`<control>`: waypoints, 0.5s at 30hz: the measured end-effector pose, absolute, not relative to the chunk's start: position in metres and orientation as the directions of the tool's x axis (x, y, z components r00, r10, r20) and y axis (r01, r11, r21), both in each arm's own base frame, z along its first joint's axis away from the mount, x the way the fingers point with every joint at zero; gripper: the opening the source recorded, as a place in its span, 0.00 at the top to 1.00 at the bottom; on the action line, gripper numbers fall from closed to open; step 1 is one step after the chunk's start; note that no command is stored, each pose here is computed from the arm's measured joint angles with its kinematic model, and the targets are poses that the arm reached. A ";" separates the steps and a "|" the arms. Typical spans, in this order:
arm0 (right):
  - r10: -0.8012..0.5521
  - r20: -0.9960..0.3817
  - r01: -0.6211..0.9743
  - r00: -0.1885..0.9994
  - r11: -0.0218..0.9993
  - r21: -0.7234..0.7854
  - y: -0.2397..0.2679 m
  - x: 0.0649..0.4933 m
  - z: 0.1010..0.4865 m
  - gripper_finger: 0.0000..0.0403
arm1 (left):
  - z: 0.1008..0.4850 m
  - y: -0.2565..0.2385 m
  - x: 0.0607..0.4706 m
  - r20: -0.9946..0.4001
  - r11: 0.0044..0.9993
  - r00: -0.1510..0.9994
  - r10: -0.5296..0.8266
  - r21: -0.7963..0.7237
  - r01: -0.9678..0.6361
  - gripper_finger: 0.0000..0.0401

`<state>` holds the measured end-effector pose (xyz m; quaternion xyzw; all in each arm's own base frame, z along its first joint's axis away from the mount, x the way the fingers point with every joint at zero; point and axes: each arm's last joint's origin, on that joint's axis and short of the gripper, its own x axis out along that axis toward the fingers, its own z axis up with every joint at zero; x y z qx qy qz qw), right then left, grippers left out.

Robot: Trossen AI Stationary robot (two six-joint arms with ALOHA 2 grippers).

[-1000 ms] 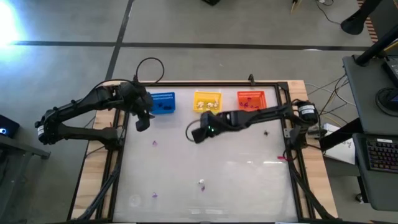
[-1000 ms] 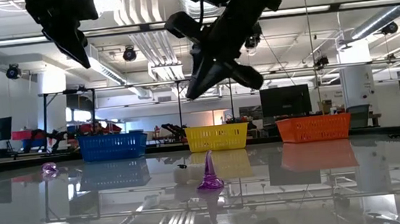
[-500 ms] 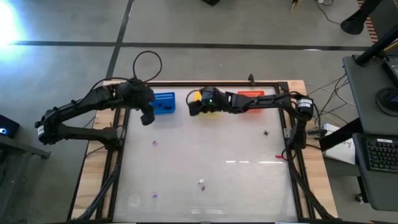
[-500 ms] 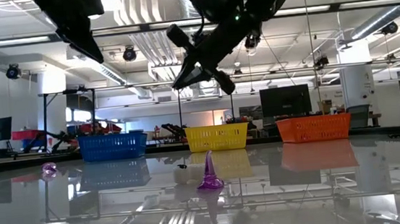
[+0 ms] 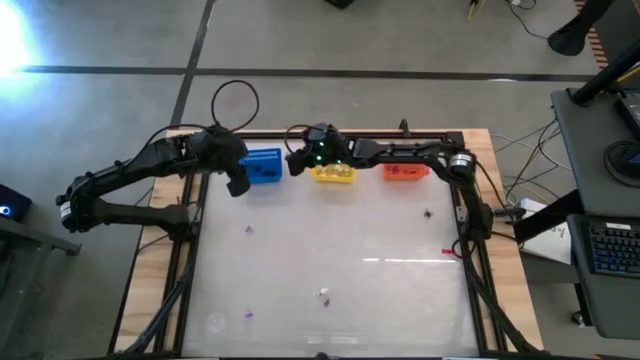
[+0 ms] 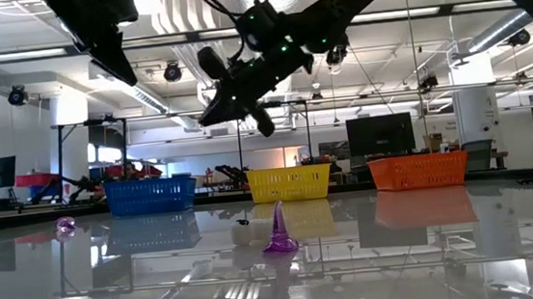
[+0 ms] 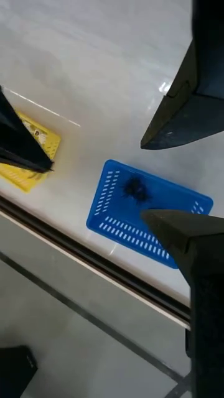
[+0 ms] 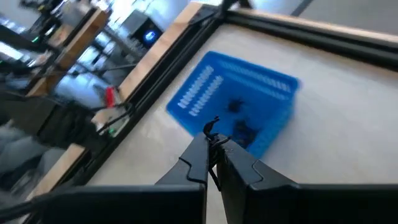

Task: Sort Halloween decoration
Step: Put the black spider toy into the blue bin

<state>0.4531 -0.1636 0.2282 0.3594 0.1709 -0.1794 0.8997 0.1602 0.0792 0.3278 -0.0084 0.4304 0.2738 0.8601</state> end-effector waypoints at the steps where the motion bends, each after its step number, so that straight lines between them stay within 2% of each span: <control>1: -0.174 -0.438 0.427 0.882 0.688 0.587 -0.167 0.456 0.227 0.98 | 0.328 0.079 0.160 -0.746 0.848 0.479 0.463 0.217 -0.483 0.63; 6: -0.094 -0.462 0.387 0.882 0.705 0.595 -0.182 0.472 0.220 0.98 | 0.327 0.079 0.160 -0.751 0.841 0.473 0.462 0.200 -0.503 0.63; 10: -0.006 -0.440 0.296 0.898 0.749 0.593 -0.188 0.486 0.219 0.98 | 0.327 0.079 0.159 -0.755 0.836 0.468 0.460 0.190 -0.515 0.63; 15: 0.018 -0.485 0.279 0.874 0.799 0.533 -0.193 0.500 0.216 0.98 | 0.327 0.079 0.159 -0.757 0.829 0.465 0.459 0.176 -0.531 0.63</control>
